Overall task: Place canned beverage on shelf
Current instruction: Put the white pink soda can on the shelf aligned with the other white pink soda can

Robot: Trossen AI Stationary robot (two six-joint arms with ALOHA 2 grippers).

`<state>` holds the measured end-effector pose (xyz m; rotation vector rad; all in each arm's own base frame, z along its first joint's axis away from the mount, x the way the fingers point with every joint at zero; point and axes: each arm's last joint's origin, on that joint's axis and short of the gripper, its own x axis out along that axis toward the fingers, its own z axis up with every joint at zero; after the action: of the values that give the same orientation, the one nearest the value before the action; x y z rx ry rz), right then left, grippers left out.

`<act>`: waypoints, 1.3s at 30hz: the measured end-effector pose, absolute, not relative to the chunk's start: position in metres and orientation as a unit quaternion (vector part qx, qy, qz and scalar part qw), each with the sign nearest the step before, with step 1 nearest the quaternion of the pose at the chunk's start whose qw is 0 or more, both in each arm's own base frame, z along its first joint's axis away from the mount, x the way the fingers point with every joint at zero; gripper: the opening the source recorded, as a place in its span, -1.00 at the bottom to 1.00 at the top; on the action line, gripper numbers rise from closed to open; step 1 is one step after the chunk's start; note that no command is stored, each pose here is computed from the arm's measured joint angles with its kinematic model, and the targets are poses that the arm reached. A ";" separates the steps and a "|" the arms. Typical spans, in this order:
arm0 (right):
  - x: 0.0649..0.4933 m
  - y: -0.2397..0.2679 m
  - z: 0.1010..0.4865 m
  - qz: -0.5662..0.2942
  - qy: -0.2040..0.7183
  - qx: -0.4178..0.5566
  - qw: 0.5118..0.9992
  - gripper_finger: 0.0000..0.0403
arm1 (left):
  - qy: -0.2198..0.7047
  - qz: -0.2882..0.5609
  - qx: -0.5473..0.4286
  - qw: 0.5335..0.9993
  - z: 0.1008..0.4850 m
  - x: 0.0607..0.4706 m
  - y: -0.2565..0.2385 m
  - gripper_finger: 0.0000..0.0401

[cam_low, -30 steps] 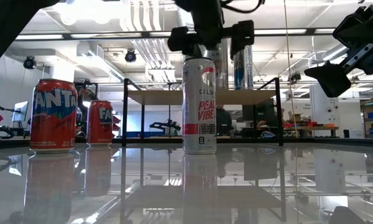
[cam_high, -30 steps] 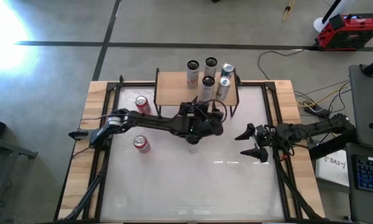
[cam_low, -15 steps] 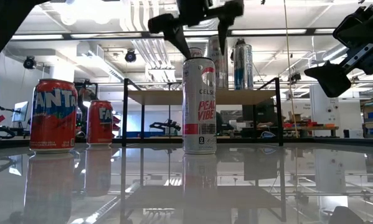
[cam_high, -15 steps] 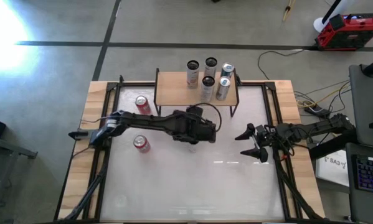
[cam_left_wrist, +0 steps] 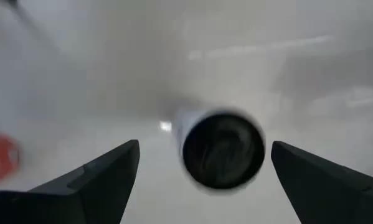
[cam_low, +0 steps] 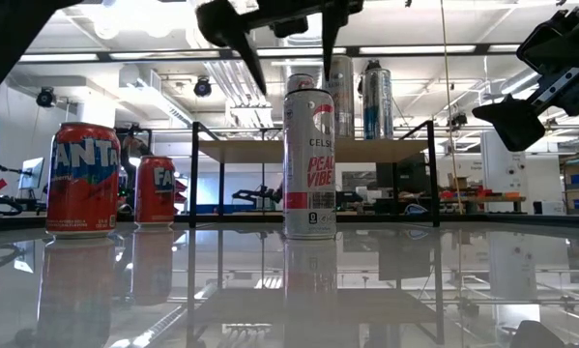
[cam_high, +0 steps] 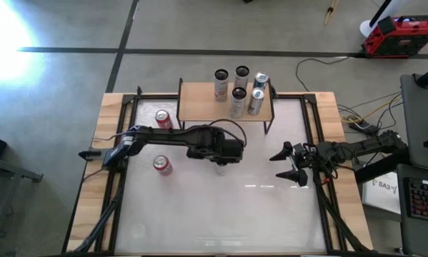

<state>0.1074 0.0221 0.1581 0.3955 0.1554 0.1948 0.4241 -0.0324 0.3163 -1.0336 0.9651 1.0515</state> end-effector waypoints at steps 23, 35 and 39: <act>0.107 0.022 0.158 0.096 0.077 0.196 0.973 0.84 | 0.346 0.516 -0.626 0.471 0.311 0.429 -0.025 0.73; 0.107 0.022 0.158 0.096 0.078 0.196 0.973 0.84 | 0.347 0.534 -0.676 0.371 0.272 0.453 -0.007 0.73; 0.107 0.022 0.158 0.096 0.077 0.196 0.973 0.84 | 0.367 0.531 -0.677 0.353 0.259 0.459 -0.003 0.73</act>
<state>0.1075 0.0220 0.1581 0.3955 0.1558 0.1944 0.4586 -0.0029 0.2587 -1.7518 0.9487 1.3741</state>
